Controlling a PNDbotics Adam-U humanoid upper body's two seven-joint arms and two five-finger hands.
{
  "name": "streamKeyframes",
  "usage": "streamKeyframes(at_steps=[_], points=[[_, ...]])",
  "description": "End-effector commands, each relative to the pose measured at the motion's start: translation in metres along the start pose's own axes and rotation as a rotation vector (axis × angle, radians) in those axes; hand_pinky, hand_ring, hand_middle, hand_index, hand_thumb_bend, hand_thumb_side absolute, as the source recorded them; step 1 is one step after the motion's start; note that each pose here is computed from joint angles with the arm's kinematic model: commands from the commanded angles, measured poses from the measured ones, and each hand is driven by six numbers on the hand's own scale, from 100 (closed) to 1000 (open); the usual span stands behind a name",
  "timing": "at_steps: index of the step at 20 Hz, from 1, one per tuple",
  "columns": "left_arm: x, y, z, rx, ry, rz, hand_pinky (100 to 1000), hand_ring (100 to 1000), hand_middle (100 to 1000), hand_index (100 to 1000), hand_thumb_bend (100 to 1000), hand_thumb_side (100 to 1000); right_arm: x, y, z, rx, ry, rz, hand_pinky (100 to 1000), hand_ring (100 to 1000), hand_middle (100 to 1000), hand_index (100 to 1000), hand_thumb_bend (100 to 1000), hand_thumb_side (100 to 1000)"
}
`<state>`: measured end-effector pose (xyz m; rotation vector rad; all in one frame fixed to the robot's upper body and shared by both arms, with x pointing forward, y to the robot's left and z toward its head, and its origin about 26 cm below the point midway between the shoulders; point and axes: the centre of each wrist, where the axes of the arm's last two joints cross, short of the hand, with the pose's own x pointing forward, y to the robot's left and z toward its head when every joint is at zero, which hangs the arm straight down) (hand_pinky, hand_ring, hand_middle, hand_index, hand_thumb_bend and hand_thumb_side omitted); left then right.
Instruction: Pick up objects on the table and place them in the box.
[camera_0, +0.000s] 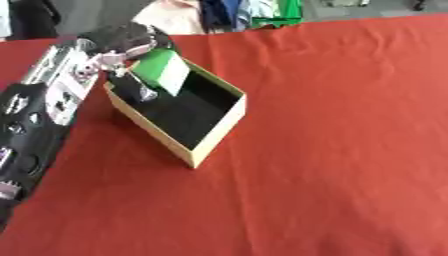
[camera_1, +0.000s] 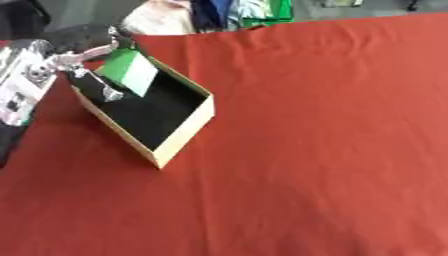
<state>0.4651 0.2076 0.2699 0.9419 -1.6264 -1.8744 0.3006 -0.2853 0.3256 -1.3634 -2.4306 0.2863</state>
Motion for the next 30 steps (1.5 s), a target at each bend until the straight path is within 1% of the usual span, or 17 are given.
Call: streamKeyframes(at_steps=[1, 2, 3, 6, 9, 11, 14, 15, 16, 18, 20, 21, 22, 25, 26, 29, 30], points=[[-0.004, 0.011, 0.005, -0.015, 0.006, -0.063, 897, 927, 886, 1000, 803, 281, 0.005, -0.008, -0.007, -0.028, -0.029, 0.001, 809, 786, 804, 808, 100, 195], [-0.004, 0.013, 0.007, -0.010, 0.016, -0.089, 912, 945, 900, 1000, 860, 363, 0.005, -0.008, -0.008, -0.029, -0.030, 0.001, 809, 786, 804, 808, 100, 194], [-0.004, 0.015, 0.008, -0.002, 0.030, -0.116, 923, 965, 916, 1000, 895, 399, 0.005, -0.008, -0.008, -0.029, -0.030, 0.000, 809, 786, 804, 808, 100, 194], [-0.005, 0.017, 0.010, 0.061, 0.079, -0.176, 935, 983, 930, 1000, 885, 421, 0.005, -0.008, -0.008, -0.029, -0.030, -0.001, 809, 786, 803, 808, 100, 195], [-0.007, 0.017, 0.012, 0.139, 0.102, -0.211, 923, 974, 922, 1000, 874, 392, 0.005, -0.008, -0.008, -0.030, -0.030, -0.001, 809, 786, 803, 808, 100, 193], [-0.007, 0.017, 0.013, 0.189, 0.099, -0.213, 903, 955, 904, 999, 810, 363, 0.005, -0.008, -0.007, -0.030, -0.028, 0.000, 809, 786, 803, 808, 100, 195], [-0.006, 0.027, 0.019, 0.319, 0.101, -0.177, 854, 899, 858, 963, 629, 187, 0.004, -0.008, -0.007, -0.030, -0.025, 0.004, 809, 786, 803, 808, 100, 195], [-0.004, 0.031, 0.022, 0.364, 0.103, -0.160, 837, 881, 845, 953, 578, 102, 0.004, -0.008, -0.007, -0.030, -0.024, 0.005, 809, 786, 803, 808, 100, 194], [-0.003, 0.039, 0.027, 0.434, 0.109, -0.135, 814, 855, 827, 942, 526, 100, 0.003, -0.008, -0.007, -0.031, -0.023, 0.007, 809, 786, 803, 808, 100, 194], [0.001, 0.055, 0.040, 0.582, 0.122, -0.075, 786, 818, 802, 929, 455, 100, 0.002, -0.009, -0.006, -0.033, -0.021, 0.011, 809, 786, 803, 808, 100, 194], [0.005, 0.068, 0.057, 0.714, 0.133, -0.020, 769, 797, 788, 921, 414, 100, 0.002, -0.010, -0.006, -0.037, -0.019, 0.016, 809, 786, 803, 808, 100, 194], [0.007, 0.072, 0.066, 0.763, 0.137, -0.004, 768, 795, 787, 920, 412, 100, 0.001, -0.010, -0.006, -0.039, -0.019, 0.018, 809, 786, 803, 808, 100, 194], [0.009, 0.075, 0.075, 0.808, 0.141, 0.008, 758, 780, 777, 914, 376, 100, 0.001, -0.010, -0.006, -0.041, -0.018, 0.020, 809, 786, 803, 808, 100, 194], [0.017, 0.077, 0.105, 0.921, 0.158, 0.037, 748, 768, 771, 908, 330, 100, 0.000, -0.011, -0.006, -0.047, -0.016, 0.025, 809, 786, 803, 808, 100, 193], [0.020, 0.076, 0.114, 0.957, 0.163, 0.056, 741, 760, 767, 906, 285, 100, -0.001, -0.012, -0.006, -0.049, -0.015, 0.027, 809, 787, 803, 808, 100, 193], [0.032, 0.072, 0.140, 1.071, 0.176, 0.147, 733, 748, 762, 906, 226, 100, -0.002, -0.012, -0.005, -0.057, -0.011, 0.032, 809, 787, 803, 808, 100, 194], [0.037, 0.070, 0.148, 1.112, 0.176, 0.190, 730, 741, 758, 903, 178, 100, -0.003, -0.013, -0.005, -0.059, -0.009, 0.034, 809, 787, 803, 808, 100, 193]])
